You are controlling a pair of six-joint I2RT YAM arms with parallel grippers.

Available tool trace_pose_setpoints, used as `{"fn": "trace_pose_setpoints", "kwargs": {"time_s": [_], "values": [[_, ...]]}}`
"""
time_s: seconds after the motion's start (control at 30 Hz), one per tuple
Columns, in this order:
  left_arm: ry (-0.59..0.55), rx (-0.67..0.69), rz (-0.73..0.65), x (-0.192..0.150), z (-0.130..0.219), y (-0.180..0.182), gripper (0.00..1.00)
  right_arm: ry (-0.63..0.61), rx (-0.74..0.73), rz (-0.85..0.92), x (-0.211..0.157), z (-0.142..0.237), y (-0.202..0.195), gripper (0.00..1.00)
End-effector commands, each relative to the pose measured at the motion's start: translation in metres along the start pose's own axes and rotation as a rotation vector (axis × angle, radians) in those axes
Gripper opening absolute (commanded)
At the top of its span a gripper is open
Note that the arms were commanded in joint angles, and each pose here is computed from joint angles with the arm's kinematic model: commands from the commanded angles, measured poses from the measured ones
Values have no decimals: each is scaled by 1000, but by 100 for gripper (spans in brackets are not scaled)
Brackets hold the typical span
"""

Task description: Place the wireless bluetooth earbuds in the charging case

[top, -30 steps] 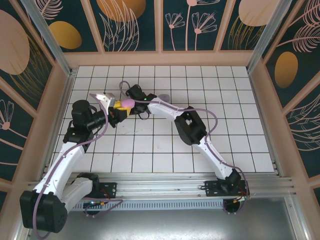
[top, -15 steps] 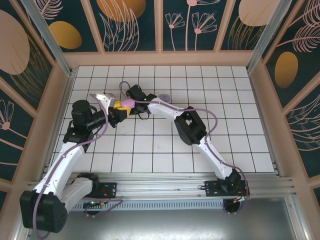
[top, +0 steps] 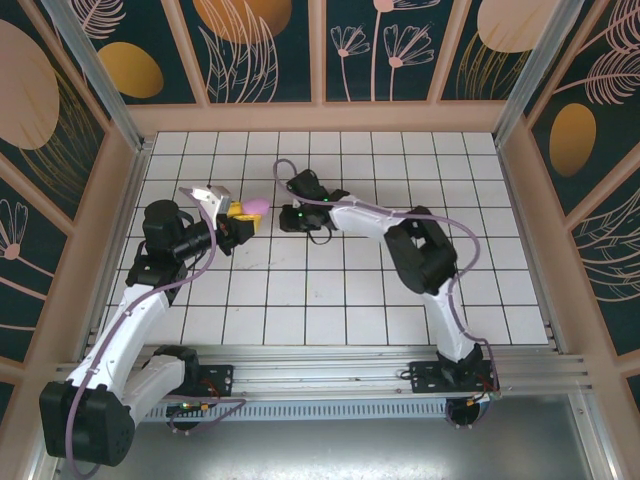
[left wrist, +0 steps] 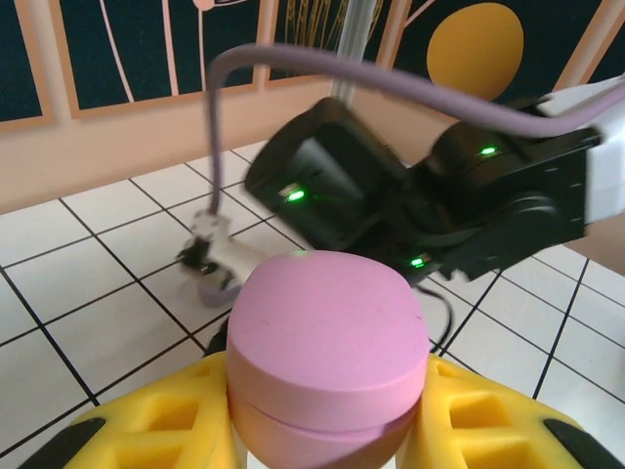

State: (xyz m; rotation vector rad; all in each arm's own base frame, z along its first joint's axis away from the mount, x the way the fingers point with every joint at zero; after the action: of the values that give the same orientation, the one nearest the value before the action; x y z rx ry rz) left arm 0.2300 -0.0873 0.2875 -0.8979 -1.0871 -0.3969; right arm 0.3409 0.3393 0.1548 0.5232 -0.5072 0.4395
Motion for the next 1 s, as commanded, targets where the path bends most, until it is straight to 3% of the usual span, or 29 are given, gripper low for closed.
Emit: {"fn": "trace_pose_setpoints", "kwargs": {"time_s": [0.0, 0.27, 0.47, 0.97], "values": [[-33, -48, -14, 7, 0, -3, 2, -113, 66, -23, 5, 39, 8, 18], [-31, -110, 9, 5, -11, 4, 1, -210, 207, 85, -15, 120, 33, 18], [-35, -130, 14, 5, -20, 9, 0, -261, 320, 169, -21, 161, 60, 19], [38, -119, -39, -12, -39, 3, 0, -283, 400, 242, 4, 177, 86, 18]]}}
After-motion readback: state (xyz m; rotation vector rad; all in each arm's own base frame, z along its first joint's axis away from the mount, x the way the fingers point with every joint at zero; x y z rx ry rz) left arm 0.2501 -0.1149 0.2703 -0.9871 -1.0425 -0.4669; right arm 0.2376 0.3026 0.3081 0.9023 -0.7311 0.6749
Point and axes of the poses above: each hand's point on the last joint's axis, 136 mm out from that joint toward the fingers, its own z axis back along the fingers, its own y axis along the line the jaws close on, x = y × z, the point moved 10 cm from there along z, back along the fingers, and after that the axes turned 14 degrees about z, right-handed, at the moved point
